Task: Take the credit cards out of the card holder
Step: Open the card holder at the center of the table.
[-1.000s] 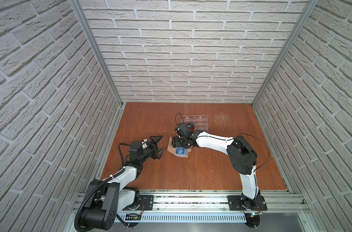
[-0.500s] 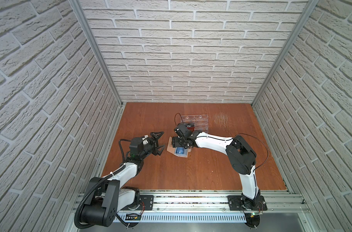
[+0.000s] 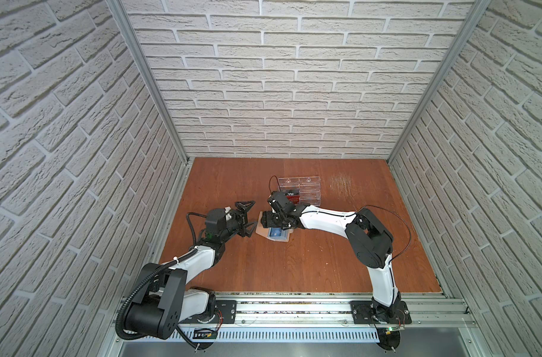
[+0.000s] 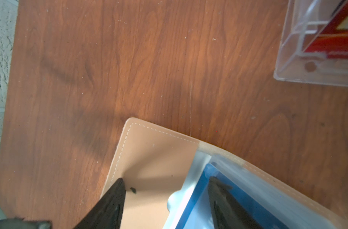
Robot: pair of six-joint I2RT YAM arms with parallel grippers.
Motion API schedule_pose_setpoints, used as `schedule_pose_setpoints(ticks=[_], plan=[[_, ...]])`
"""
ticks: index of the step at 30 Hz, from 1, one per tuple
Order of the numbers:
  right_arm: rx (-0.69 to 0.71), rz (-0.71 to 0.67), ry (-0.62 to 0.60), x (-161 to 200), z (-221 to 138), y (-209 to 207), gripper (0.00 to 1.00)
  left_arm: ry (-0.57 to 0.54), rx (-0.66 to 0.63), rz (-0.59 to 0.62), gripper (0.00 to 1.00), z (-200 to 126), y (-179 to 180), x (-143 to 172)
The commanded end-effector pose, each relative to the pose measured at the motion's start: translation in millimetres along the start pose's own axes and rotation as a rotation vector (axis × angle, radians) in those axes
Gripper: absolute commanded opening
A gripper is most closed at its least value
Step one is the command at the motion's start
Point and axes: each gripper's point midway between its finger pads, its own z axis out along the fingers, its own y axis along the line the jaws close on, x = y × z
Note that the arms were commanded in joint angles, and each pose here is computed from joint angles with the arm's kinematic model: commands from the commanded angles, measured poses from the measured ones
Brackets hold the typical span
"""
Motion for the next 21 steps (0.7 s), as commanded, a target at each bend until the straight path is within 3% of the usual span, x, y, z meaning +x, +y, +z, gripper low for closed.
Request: schedule_pose_setpoints(ticks=[1, 18, 21], plan=[[0.06, 0.02, 0.089, 31.8, 6.0, -21.4, 0.68, -0.007, 0.042, 0.034, 0.98, 5.2, -7.6, -1.8], [0.065, 0.022, 0.073, 34.8, -13.7, -33.3, 0.68, 0.008, -0.038, 0.008, 0.98, 24.9, 41.0, -7.7], [0.061, 0.018, 0.045, 29.9, -30.1, -32.4, 0.68, 0.008, -0.046, 0.017, 0.98, 24.9, 44.4, -8.0]])
